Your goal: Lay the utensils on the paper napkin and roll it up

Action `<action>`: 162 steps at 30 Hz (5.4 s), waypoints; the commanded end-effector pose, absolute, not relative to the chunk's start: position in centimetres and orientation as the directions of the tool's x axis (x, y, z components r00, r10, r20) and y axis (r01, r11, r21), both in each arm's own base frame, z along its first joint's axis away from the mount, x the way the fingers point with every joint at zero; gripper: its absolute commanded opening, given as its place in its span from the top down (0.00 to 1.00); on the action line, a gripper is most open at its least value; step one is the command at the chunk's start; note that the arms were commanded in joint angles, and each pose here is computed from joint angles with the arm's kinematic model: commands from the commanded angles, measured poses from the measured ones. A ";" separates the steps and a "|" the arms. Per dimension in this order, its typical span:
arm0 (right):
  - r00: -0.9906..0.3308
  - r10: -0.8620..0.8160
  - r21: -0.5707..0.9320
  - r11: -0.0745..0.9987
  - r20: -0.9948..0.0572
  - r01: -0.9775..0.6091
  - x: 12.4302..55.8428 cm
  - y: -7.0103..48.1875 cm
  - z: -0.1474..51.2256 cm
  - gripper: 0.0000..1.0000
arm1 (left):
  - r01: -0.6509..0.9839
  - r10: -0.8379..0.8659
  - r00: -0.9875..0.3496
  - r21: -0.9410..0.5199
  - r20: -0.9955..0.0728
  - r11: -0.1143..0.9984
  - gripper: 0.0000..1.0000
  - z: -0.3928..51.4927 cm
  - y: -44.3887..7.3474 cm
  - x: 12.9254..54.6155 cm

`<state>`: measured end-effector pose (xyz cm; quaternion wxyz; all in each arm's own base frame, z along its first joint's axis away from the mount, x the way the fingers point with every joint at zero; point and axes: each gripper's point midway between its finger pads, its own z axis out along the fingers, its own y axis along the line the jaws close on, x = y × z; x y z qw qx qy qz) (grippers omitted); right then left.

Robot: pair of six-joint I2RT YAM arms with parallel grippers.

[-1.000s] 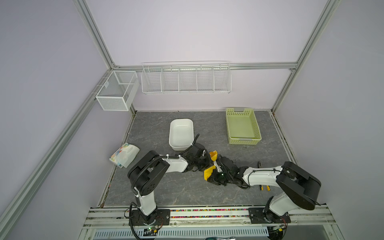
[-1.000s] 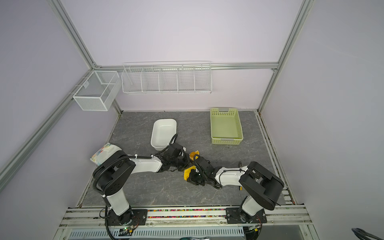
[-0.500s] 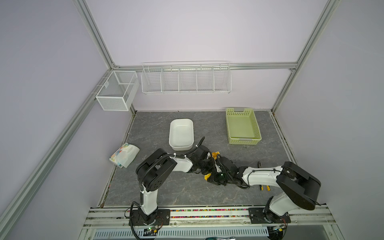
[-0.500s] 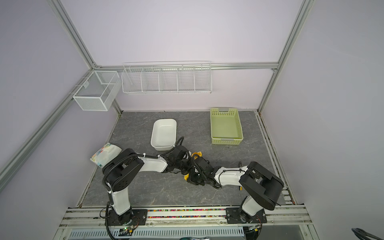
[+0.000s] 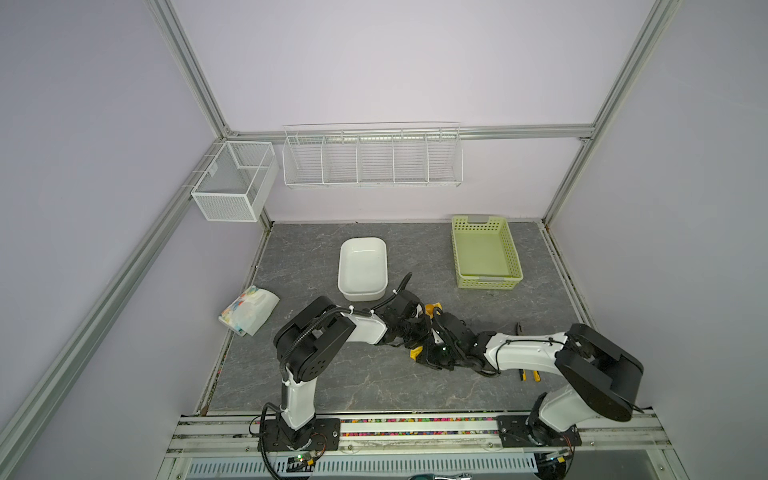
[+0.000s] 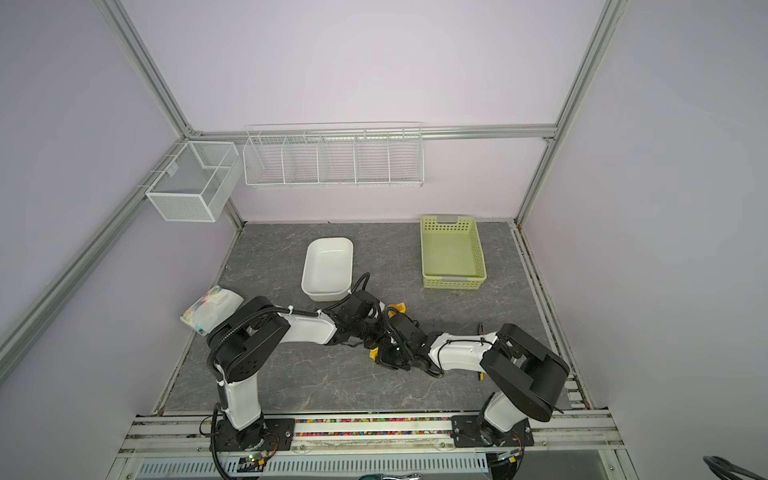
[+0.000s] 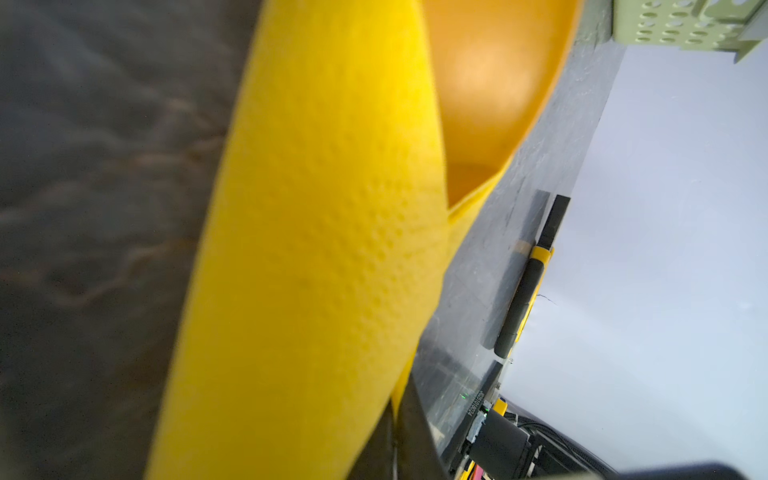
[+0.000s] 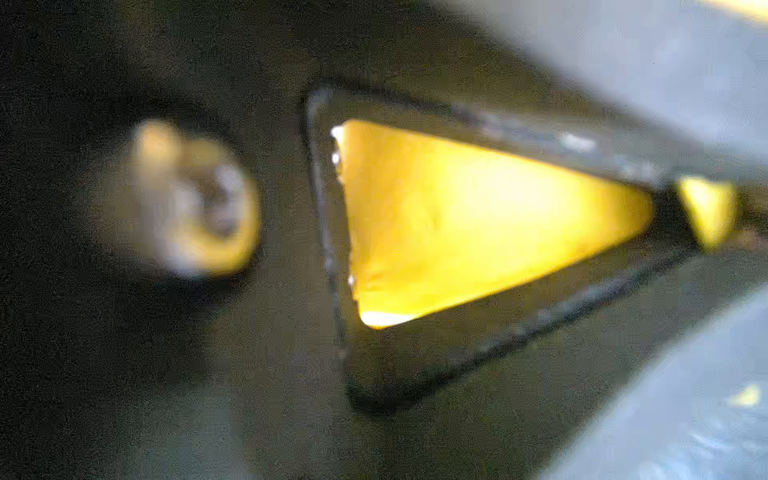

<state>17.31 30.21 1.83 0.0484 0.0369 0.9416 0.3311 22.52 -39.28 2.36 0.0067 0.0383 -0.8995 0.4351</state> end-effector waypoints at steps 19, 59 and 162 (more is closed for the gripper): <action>-0.989 0.135 0.511 0.856 -0.067 0.082 15.0 24.1 3.6 0.82 | -0.147 -0.167 -0.985 -0.698 0.039 0.701 1.00 -2.3 -35.8 21.9; -0.980 0.197 0.530 0.827 0.035 0.186 15.9 23.6 2.7 0.94 | -0.140 -0.140 -0.988 -0.711 0.059 0.689 1.00 -3.4 -35.9 21.4; -0.989 0.084 0.369 0.929 -0.118 0.035 15.6 20.4 6.3 0.76 | 0.407 0.394 -0.912 -0.372 -0.113 0.834 0.99 -1.0 -37.0 22.4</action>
